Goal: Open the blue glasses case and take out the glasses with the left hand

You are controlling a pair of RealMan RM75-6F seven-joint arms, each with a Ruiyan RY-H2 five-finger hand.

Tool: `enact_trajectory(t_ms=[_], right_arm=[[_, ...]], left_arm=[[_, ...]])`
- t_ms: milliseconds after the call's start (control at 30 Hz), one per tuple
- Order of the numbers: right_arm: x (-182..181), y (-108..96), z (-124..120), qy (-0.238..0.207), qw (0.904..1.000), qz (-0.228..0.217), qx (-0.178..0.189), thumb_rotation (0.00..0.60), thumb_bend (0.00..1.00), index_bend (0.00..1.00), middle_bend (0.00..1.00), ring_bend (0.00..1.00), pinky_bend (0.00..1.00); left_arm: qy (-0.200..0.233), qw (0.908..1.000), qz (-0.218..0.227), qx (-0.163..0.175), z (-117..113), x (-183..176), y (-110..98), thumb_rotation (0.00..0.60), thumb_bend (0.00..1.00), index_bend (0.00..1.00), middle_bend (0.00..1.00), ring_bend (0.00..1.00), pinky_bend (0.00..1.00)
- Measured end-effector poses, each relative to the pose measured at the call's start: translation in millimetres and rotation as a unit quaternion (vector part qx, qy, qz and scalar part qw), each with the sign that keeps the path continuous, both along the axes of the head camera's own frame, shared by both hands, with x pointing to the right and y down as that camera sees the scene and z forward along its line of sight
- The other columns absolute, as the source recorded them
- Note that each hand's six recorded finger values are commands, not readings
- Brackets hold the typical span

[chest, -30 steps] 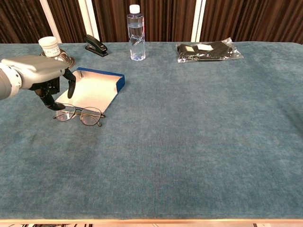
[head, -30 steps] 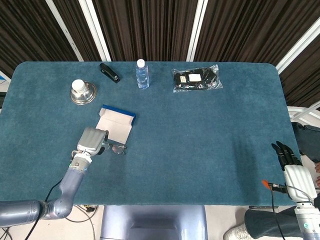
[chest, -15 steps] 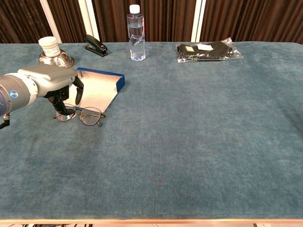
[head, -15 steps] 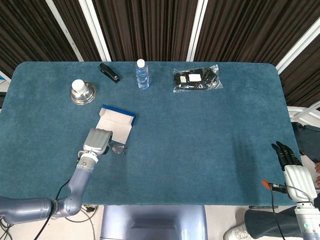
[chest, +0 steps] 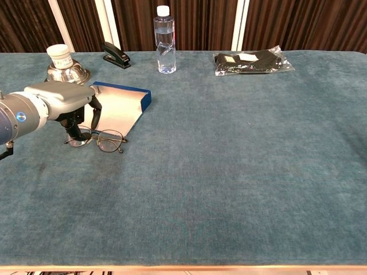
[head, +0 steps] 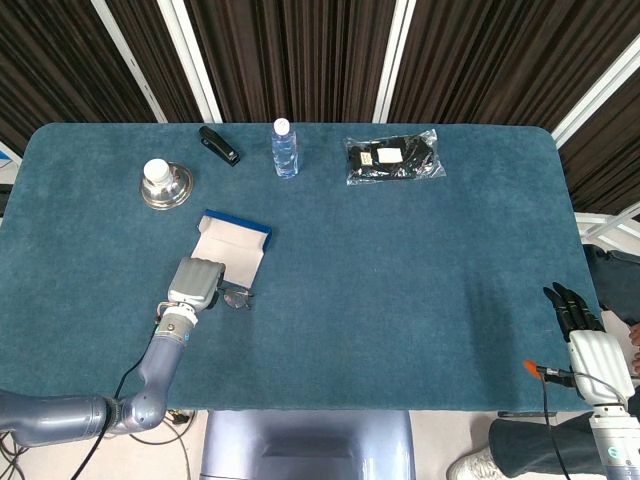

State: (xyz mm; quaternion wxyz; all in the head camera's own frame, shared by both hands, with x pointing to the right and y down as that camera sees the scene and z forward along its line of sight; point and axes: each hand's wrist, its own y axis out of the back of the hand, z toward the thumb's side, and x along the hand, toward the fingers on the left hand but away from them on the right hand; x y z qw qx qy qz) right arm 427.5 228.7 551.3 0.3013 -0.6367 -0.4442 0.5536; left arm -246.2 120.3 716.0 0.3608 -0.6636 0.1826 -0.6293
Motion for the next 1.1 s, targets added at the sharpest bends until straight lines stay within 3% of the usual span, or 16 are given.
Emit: enact_trajectory(t_ms=[1100], right_arm=[[-0.2, 0.2, 0.5, -0.001, 1.0000, 0.001, -0.003, 0.600, 0.05, 0.00, 0.00, 0.00, 0.23]], left_arm=[[0.009, 0.9999, -0.011, -0.003, 6.9, 5.0, -1.7, 0.600, 0.36, 0.55, 1.00, 1.00, 1.00]])
